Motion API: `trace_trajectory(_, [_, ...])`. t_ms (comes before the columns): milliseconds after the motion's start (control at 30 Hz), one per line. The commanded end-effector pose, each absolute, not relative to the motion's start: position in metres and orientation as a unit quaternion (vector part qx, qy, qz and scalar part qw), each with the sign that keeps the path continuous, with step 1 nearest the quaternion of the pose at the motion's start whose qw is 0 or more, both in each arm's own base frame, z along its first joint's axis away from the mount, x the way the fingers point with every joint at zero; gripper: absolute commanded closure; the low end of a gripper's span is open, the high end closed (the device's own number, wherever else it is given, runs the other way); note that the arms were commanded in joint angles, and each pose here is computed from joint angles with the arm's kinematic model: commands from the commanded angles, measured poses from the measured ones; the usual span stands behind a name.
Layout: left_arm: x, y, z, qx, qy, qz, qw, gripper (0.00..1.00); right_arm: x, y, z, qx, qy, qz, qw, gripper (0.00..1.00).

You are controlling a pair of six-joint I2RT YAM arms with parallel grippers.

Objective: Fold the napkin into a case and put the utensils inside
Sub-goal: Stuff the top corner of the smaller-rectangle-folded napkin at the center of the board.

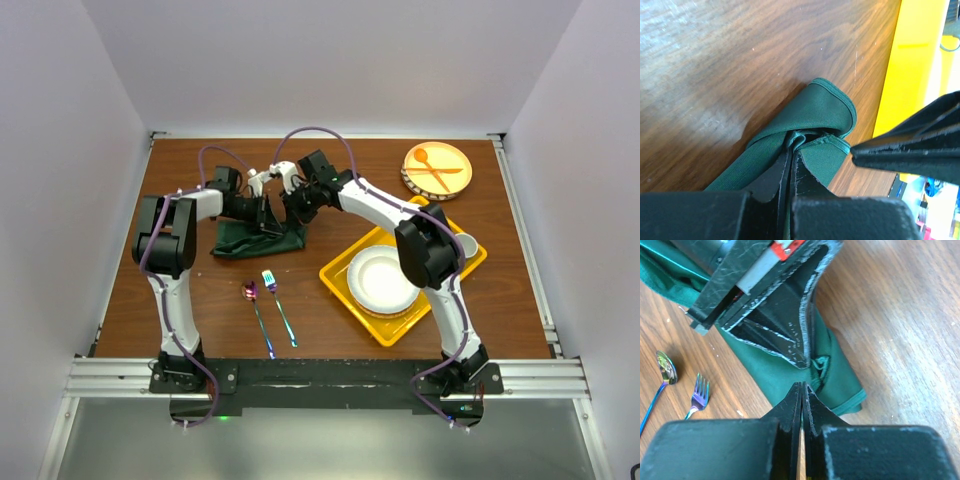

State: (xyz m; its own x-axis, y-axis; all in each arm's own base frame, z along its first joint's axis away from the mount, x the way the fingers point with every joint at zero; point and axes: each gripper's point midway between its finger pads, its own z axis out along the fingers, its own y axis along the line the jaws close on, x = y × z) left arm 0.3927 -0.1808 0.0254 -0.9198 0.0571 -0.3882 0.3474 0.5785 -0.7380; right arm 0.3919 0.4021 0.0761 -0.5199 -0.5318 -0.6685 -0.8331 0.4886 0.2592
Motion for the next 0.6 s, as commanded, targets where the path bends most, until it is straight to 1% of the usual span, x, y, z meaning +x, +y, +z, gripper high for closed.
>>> trace_trajectory(0, [0.399, -0.188, 0.043, 0.117, 0.864, -0.452, 0.186, 1.0, 0.39, 0.407, 0.082, -0.426, 0.812, 0.291, 0.271, 1.0])
trace_trajectory(100, [0.396, -0.188, 0.037, 0.113, 0.868, -0.449, 0.177, 1.0, 0.391, 0.408, 0.086, -0.421, 0.814, 0.296, 0.27, 1.0])
trace_trajectory(267, [0.388, -0.184, 0.026, 0.109, 0.876, -0.439, 0.167, 1.0, 0.4, 0.406, 0.108, -0.414, 0.812, 0.284, 0.297, 1.0])
trace_trajectory(300, [0.387, -0.184, 0.025, 0.109, 0.876, -0.439, 0.166, 1.0, 0.4, 0.405, 0.11, -0.419, 0.809, 0.282, 0.302, 0.98])
trace_trajectory(333, [0.388, -0.184, 0.026, 0.109, 0.876, -0.439, 0.167, 1.0, 0.397, 0.401, 0.113, -0.421, 0.807, 0.281, 0.304, 0.85])
trace_trajectory(367, [0.388, -0.184, 0.025, 0.109, 0.876, -0.439, 0.167, 1.0, 0.398, 0.401, 0.115, -0.425, 0.801, 0.28, 0.314, 0.77])
trace_trajectory(433, [0.389, -0.184, 0.026, 0.109, 0.876, -0.439, 0.168, 1.0, 0.397, 0.395, 0.109, -0.434, 0.8, 0.267, 0.318, 0.65])
trace_trajectory(467, [0.389, -0.184, 0.025, 0.11, 0.876, -0.439, 0.168, 1.0, 0.399, 0.395, 0.109, -0.435, 0.798, 0.262, 0.324, 0.56])
trace_trajectory(567, [0.389, -0.184, 0.024, 0.111, 0.877, -0.437, 0.167, 1.0, 0.403, 0.392, 0.099, -0.446, 0.798, 0.245, 0.322, 0.54])
